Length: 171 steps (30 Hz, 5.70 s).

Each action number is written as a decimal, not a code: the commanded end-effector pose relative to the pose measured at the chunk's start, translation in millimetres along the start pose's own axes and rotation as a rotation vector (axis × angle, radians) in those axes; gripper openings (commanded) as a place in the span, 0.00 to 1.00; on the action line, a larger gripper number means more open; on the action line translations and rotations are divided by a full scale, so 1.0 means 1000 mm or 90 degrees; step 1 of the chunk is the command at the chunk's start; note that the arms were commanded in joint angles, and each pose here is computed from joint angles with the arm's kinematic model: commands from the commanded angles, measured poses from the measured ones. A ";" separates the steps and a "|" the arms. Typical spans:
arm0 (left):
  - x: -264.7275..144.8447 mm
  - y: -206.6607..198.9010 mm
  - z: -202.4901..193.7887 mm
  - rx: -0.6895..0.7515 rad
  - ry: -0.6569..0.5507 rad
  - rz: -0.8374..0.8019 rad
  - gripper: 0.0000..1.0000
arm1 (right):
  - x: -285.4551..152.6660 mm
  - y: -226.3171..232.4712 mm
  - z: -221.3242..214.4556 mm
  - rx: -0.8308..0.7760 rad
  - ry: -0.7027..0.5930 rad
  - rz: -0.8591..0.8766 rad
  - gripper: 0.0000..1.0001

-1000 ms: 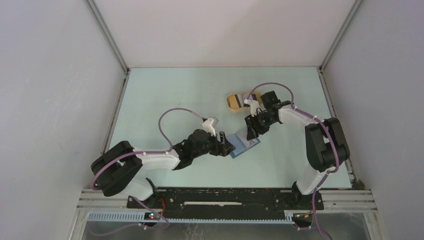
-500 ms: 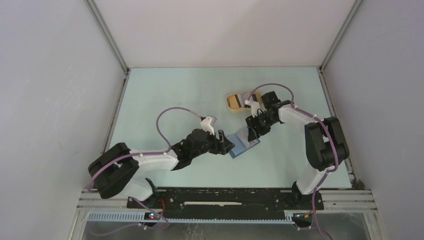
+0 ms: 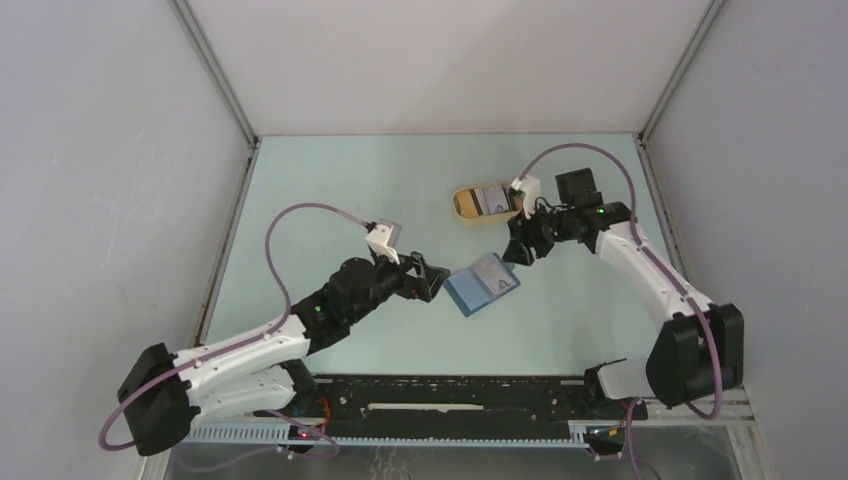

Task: Put the credit cards into the card holder
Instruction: Close the card holder at the center of the board.

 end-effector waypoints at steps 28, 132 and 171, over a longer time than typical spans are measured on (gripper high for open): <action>0.043 0.016 -0.099 -0.338 0.160 0.092 0.94 | 0.050 -0.034 -0.031 -0.002 0.131 -0.101 0.65; 0.143 0.006 -0.094 -0.254 0.183 -0.066 0.43 | 0.066 -0.030 -0.003 0.042 0.112 -0.168 0.40; 0.130 0.006 -0.077 -0.205 0.135 -0.083 0.44 | 0.064 -0.036 -0.026 0.084 0.172 -0.173 0.20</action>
Point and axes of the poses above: each gripper's point midway between its finger pads, its own x axis out along the fingers, its own y axis along the line the jaws close on, z = x × y, the point moved 8 cm from there along -x, back along the fingers, and after that the axes turned 9 degrees about x, right-handed, at the moved point
